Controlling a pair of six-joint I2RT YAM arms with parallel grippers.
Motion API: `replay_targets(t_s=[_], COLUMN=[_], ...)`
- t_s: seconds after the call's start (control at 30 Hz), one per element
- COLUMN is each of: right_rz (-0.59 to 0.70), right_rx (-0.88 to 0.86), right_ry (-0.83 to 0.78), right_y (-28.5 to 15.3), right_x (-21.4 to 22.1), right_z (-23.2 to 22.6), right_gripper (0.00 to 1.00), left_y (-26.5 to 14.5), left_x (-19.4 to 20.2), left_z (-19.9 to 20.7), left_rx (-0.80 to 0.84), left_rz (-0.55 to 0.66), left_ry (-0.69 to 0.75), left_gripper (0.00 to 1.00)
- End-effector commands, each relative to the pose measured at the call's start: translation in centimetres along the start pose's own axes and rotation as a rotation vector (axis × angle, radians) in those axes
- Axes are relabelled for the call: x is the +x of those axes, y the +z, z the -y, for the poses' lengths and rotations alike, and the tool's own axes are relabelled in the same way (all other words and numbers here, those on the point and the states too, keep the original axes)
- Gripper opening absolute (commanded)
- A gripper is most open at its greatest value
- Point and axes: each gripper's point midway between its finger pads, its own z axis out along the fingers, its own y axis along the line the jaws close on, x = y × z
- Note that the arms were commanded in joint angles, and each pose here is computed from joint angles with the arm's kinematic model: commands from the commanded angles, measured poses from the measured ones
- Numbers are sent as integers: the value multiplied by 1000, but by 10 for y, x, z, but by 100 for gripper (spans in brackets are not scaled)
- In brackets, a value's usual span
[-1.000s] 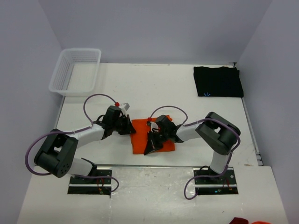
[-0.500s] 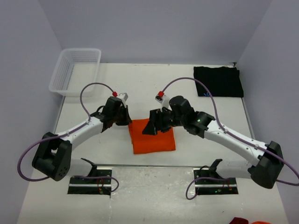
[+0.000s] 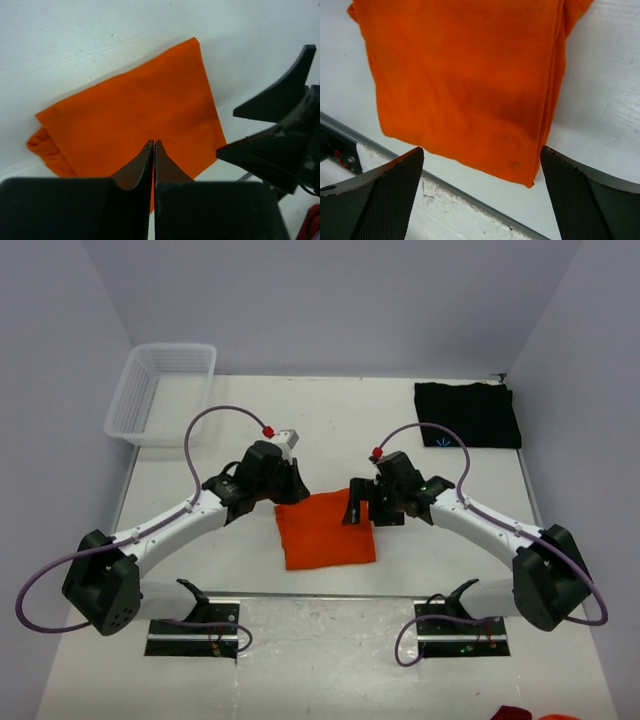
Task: Fold and stack the t-shirts
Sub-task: Smooth out wrinkles on the folded tshirt
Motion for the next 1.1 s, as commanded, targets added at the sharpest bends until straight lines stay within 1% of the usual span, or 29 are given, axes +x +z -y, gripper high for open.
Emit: replay_targets(t_s=[0.0,0.13,0.27,0.43,0.63,0.83,1.07], right_rz=[41,33,29,6,8,7,23], right_rx=[26,45,80,76,87,102,130], right_ry=[-5,24,58,100,138,165,198], right_y=[11,21,29,44,51,51,45], right_x=[-9,-5,-3,6,14,22,27], right_z=[11,23,34,42,49,56,62], right_gripper=[99,99,99,99,99,99,99], left_y=[10,18,27,32,47,65,73], left_x=[16,37,61,80,103,114,106], left_z=[12,9,-5,-27,-44,-60,-84], left_rx=[24,-17,-72,-148,-213,-259,-299], left_rz=[-24,-59,-109,-135,-213,-260,-266], left_ry=[-46,-57,-93,-129,-130,-117,-113], left_gripper=[0,0,0,0,0,0,0])
